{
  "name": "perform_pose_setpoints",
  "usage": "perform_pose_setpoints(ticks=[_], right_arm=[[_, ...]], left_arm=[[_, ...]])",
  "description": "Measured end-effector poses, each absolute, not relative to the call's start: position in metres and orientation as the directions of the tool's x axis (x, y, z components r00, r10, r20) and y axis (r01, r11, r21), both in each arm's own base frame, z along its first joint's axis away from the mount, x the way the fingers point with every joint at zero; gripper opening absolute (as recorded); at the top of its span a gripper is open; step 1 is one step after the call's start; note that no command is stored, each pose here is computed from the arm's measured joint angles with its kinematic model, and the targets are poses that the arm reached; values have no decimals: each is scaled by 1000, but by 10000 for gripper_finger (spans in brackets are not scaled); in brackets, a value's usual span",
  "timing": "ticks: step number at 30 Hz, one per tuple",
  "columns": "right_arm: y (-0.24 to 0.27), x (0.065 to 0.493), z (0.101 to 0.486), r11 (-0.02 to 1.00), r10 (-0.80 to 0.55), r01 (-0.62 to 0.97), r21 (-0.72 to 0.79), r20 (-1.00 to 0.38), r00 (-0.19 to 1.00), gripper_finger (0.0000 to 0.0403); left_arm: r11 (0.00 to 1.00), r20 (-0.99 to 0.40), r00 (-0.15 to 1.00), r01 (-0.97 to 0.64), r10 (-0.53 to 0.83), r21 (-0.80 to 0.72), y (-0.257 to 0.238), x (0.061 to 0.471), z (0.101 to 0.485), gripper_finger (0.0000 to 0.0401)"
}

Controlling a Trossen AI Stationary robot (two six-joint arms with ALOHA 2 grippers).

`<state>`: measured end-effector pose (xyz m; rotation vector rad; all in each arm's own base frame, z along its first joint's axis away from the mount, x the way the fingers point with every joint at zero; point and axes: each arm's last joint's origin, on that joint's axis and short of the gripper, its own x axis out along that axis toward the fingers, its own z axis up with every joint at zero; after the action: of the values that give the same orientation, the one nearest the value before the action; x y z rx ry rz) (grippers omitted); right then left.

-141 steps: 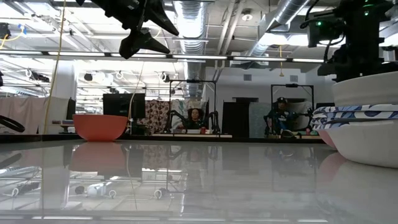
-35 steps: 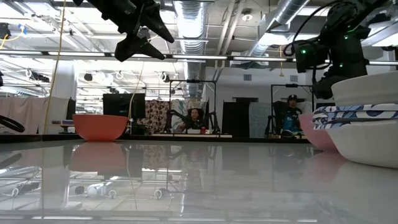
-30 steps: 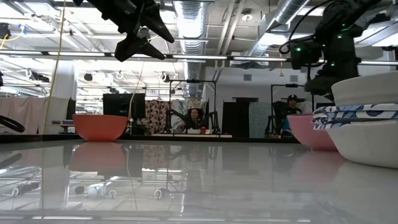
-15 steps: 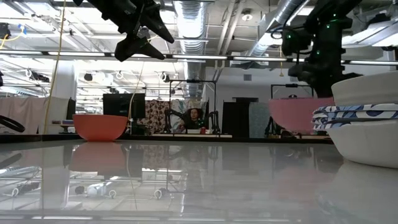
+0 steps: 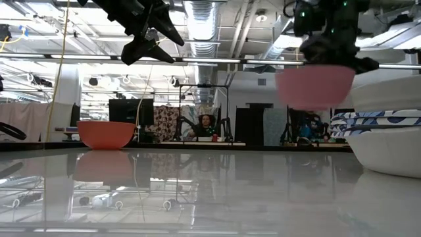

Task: Nest bowls inside each other by size order
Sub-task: Stack the pink bowl on top of the white bowl

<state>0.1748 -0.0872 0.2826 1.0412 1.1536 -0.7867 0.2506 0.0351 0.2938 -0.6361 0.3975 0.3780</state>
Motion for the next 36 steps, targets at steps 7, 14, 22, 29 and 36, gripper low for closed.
perform_pose_setpoints(ticks=[7, 14, 22, 29, 36], right_arm=[[-52, 187, 296, 436, 93, 855, 282, -959, 269, 10], [-4, 194, 296, 487, 172, 822, 296, -955, 242, 11], [36, 189, 296, 479, 214, 835, 270, -959, 188, 13], [56, 180, 294, 459, 186, 863, 210, -973, 137, 14], [70, 176, 286, 450, 182, 871, 197, -975, 126, 14]], left_arm=[[742, -466, 858, -454, 216, -493, 35, 251, 294, 219], [742, -466, 858, -454, 216, -493, 35, 251, 294, 219], [742, -466, 858, -454, 215, -493, 35, 251, 294, 219], [743, -467, 859, -451, 211, -494, 35, 251, 294, 219], [743, -467, 859, -451, 211, -495, 35, 251, 294, 219]])
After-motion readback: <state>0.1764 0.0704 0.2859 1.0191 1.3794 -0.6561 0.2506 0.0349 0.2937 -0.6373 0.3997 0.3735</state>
